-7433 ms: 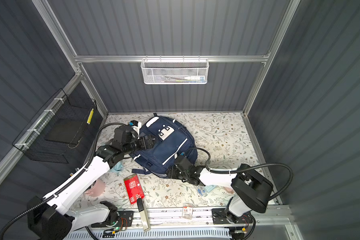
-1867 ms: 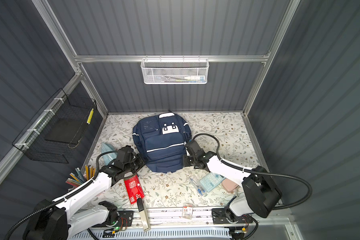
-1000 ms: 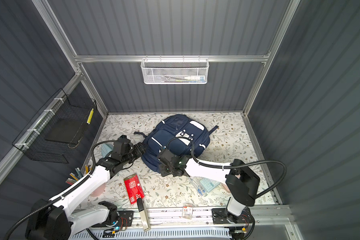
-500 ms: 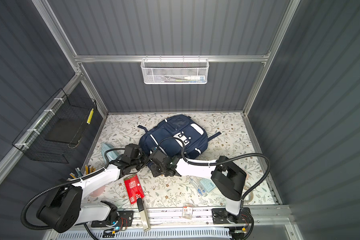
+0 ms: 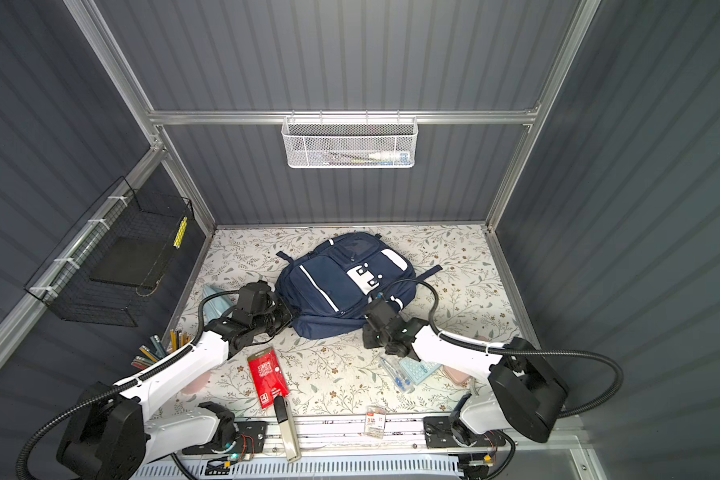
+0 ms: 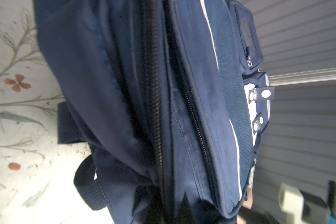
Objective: Pack the student bag
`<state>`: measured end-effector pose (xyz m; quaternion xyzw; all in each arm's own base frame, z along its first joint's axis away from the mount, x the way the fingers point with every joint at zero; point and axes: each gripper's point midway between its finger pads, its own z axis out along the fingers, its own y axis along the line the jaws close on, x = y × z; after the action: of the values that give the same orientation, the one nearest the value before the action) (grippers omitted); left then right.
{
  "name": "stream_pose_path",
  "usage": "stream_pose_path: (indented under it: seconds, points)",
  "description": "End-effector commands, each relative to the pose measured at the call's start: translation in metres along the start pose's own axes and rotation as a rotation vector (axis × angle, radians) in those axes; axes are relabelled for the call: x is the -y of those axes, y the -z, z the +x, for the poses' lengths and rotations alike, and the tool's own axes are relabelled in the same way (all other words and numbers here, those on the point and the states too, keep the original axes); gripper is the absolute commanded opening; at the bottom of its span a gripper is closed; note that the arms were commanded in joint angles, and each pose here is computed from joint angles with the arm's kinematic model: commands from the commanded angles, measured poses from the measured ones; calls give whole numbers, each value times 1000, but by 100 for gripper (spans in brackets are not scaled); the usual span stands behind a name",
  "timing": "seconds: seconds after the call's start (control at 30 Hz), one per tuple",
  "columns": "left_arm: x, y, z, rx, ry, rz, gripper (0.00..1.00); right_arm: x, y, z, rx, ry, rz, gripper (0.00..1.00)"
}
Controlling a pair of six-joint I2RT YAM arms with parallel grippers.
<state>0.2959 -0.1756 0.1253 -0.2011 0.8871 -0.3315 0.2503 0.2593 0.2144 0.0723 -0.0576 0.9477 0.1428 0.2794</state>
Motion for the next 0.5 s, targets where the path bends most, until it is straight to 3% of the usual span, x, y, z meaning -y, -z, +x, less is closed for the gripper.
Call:
stream_pose_path:
  seconds: [0.0, 0.17, 0.3, 0.4, 0.47]
  points:
    - [13, 20, -35, 121, -56, 10, 0, 78, 12, 17, -22, -70, 259, 0]
    - [13, 21, -39, 122, -71, 3, 0, 91, 21, 10, 15, -126, 267, 0]
    - [14, 8, -36, 89, -71, 14, 0, 51, 16, 11, 4, -36, 131, 0]
    - [10, -3, -42, 101, -90, -9, 13, 18, 14, 20, -17, 34, 96, 0]
    - [7, -8, -51, 124, -124, -49, 15, -6, 9, 28, -41, 74, 67, 0]
